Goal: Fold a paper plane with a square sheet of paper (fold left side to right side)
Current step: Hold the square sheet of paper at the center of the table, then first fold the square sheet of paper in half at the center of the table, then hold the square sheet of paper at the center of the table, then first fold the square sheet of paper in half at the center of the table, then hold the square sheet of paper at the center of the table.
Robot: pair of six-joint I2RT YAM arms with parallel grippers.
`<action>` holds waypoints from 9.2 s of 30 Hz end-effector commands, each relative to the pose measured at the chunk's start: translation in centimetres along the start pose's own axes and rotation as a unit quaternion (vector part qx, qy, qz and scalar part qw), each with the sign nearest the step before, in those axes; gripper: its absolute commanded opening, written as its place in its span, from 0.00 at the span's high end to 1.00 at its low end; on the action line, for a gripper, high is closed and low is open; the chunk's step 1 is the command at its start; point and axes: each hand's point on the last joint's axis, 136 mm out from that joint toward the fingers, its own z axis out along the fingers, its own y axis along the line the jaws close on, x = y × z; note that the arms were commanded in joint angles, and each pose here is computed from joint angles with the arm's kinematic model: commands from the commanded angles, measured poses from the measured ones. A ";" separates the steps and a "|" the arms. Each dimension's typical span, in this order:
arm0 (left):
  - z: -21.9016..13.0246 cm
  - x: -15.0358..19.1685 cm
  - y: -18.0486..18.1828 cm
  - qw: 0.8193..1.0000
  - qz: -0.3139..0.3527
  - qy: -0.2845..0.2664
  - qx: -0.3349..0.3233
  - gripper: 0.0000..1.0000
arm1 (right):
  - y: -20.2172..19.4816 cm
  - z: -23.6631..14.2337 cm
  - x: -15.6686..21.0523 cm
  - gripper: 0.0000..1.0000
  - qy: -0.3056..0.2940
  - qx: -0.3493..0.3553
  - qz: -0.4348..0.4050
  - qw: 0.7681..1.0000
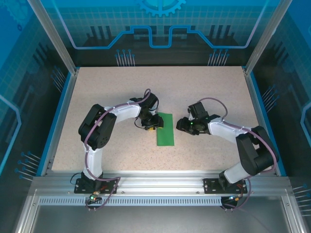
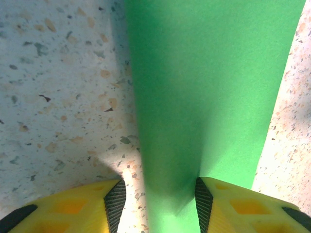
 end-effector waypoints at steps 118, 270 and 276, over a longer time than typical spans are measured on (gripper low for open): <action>-0.1 1.4 -3.6 0.986 0.027 -0.001 0.164 0.87 | -1.8 6.3 4.8 0.95 0.136 0.113 -0.007 0.984; 1.3 5.1 0.4 0.996 -0.013 0.036 0.086 0.84 | 3.4 3.5 7.6 0.93 0.124 0.044 -0.085 0.988; -0.1 4.1 -1.2 0.995 -0.001 0.024 0.101 0.84 | 1.1 4.1 8.9 0.94 0.152 0.090 -0.073 0.982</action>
